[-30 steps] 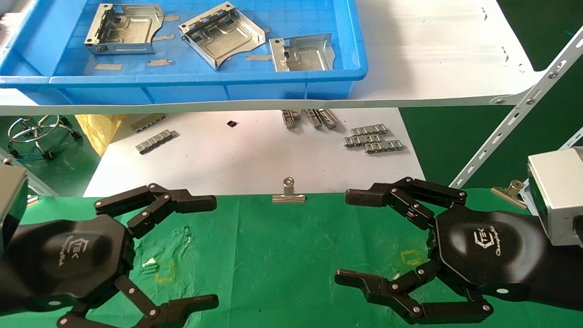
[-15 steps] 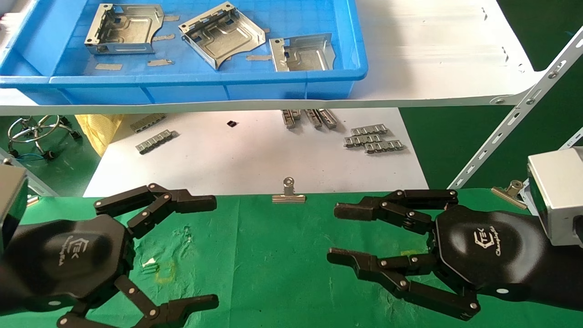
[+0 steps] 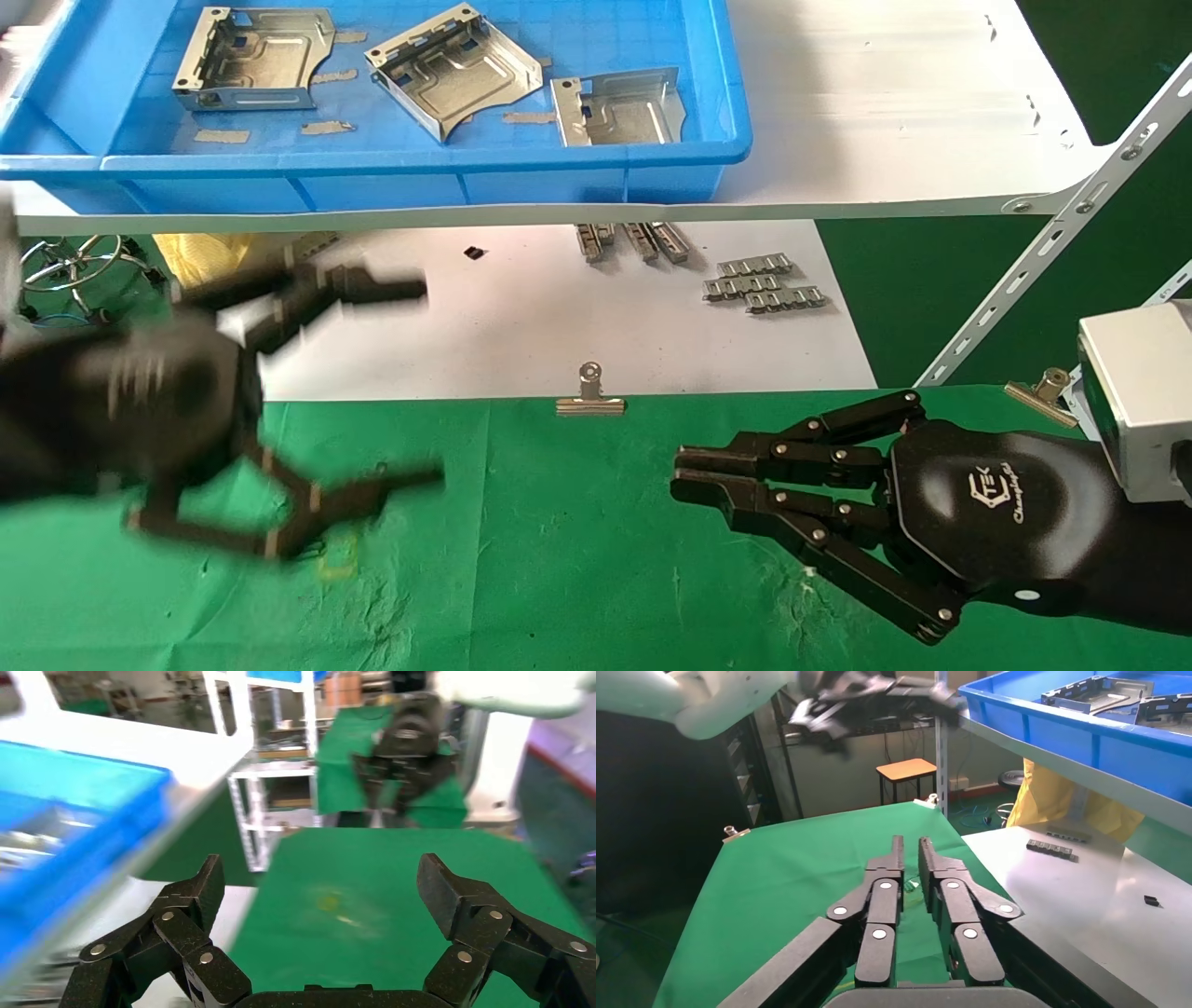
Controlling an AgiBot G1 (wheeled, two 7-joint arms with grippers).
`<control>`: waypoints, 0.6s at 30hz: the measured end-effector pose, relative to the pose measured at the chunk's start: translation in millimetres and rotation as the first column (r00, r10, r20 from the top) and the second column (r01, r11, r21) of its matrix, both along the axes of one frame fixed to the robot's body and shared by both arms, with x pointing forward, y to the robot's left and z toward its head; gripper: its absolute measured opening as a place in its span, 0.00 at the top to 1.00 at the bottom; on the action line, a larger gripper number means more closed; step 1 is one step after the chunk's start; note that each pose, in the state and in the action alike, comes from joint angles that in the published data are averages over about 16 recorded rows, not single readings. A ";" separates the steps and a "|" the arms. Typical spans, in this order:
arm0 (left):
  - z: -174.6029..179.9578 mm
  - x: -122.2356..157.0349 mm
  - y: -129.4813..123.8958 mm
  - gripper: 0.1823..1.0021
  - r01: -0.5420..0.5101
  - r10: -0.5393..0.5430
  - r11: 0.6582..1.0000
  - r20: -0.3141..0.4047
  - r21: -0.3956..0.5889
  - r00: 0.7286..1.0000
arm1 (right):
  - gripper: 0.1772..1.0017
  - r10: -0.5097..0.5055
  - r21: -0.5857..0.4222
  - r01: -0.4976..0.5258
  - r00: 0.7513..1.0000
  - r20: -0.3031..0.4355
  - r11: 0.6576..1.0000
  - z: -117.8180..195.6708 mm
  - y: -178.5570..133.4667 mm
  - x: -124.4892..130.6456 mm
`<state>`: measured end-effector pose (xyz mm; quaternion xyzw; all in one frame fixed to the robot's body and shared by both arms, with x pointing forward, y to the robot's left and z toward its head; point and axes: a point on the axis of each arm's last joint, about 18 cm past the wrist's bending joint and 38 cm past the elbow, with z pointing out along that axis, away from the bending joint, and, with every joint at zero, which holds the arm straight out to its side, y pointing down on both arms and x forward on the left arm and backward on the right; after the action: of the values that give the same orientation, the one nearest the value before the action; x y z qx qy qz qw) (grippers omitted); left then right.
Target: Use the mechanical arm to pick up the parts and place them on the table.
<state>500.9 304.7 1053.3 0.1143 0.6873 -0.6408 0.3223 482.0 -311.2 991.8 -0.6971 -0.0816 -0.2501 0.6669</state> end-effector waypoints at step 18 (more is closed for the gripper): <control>129.0 135.2 2.2 0.00 -0.404 0.405 0.902 -0.027 -0.152 0.914 | 0.98 0.000 0.000 0.000 1.000 0.000 1.000 0.0 0.0 0.0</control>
<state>636.1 306.9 1182.3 -0.0544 0.6434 -0.6111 0.4579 482.0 -311.2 991.8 -0.6971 -0.0816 -0.2501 0.6669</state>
